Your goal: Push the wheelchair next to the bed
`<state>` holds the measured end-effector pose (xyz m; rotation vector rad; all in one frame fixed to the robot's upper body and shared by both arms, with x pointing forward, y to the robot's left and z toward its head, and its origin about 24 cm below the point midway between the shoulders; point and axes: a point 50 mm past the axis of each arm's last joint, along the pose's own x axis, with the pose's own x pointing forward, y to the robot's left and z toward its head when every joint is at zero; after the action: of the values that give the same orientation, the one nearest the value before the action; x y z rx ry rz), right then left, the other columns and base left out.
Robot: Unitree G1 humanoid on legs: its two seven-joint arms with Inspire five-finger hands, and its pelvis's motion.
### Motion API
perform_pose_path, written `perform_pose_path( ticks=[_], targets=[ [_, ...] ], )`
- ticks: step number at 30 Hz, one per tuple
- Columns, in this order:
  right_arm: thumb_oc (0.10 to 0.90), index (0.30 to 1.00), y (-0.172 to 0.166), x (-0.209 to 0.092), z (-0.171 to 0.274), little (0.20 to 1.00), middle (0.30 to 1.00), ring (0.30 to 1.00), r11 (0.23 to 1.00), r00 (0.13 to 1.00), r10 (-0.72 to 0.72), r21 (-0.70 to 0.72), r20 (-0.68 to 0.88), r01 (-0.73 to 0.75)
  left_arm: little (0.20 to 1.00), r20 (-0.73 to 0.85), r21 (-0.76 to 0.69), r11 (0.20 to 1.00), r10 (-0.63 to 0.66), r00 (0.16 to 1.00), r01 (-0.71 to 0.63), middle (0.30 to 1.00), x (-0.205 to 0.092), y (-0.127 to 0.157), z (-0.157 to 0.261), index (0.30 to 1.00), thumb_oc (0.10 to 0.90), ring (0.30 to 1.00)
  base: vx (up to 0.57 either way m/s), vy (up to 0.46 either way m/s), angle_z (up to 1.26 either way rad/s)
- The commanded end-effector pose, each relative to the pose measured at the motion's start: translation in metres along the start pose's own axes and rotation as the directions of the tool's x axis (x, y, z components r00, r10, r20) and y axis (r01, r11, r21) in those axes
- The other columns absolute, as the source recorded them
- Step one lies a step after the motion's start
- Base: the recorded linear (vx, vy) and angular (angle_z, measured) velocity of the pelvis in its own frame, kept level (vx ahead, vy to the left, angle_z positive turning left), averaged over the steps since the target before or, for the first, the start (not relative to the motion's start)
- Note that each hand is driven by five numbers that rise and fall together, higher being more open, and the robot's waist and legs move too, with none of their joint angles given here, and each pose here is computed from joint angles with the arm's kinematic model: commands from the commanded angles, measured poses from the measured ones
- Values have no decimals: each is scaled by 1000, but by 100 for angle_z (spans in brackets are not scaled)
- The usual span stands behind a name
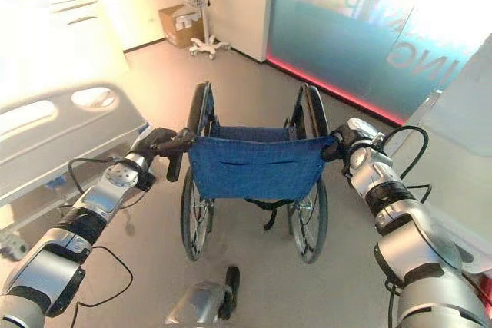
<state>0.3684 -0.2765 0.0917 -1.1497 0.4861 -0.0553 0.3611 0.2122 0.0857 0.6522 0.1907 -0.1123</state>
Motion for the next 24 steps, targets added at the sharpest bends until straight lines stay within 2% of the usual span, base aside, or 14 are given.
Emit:
perform_pose_path(
  ticks=[1,6,12,14,19,24],
  targets=[
    [400,300,-35,-15,90,300,300,300,994,912,-99,6,398,106,300,-81,173,978,-106,991,118,300,-5,-26,-23,300,400,300,310,58,21],
    [400,300,-35,-17,95,300,300,300,993,902,-117,41,416,109,300,-71,214,972,-79,994,92,300,-5,-21,-18,300,400,300,216,24,-18],
    [400,300,-51,-17,104,300,300,300,985,888,-169,46,429,165,300,-16,230,971,-57,998,59,300,1,-13,-6,300,400,300,132,-139,-24],
    [400,300,-57,-18,105,300,300,300,981,884,-190,54,426,186,300,8,233,971,-58,998,54,300,4,-6,4,300,400,300,204,-238,23],
    [400,300,-61,-26,110,300,300,300,984,890,-171,31,422,175,300,-6,244,966,-85,996,84,300,4,-8,5,300,400,300,342,-275,81],
    [400,300,-63,-29,105,300,300,300,983,892,-177,29,415,181,300,2,252,964,-87,996,84,300,5,-3,9,300,400,300,334,-481,34]
  ],
)
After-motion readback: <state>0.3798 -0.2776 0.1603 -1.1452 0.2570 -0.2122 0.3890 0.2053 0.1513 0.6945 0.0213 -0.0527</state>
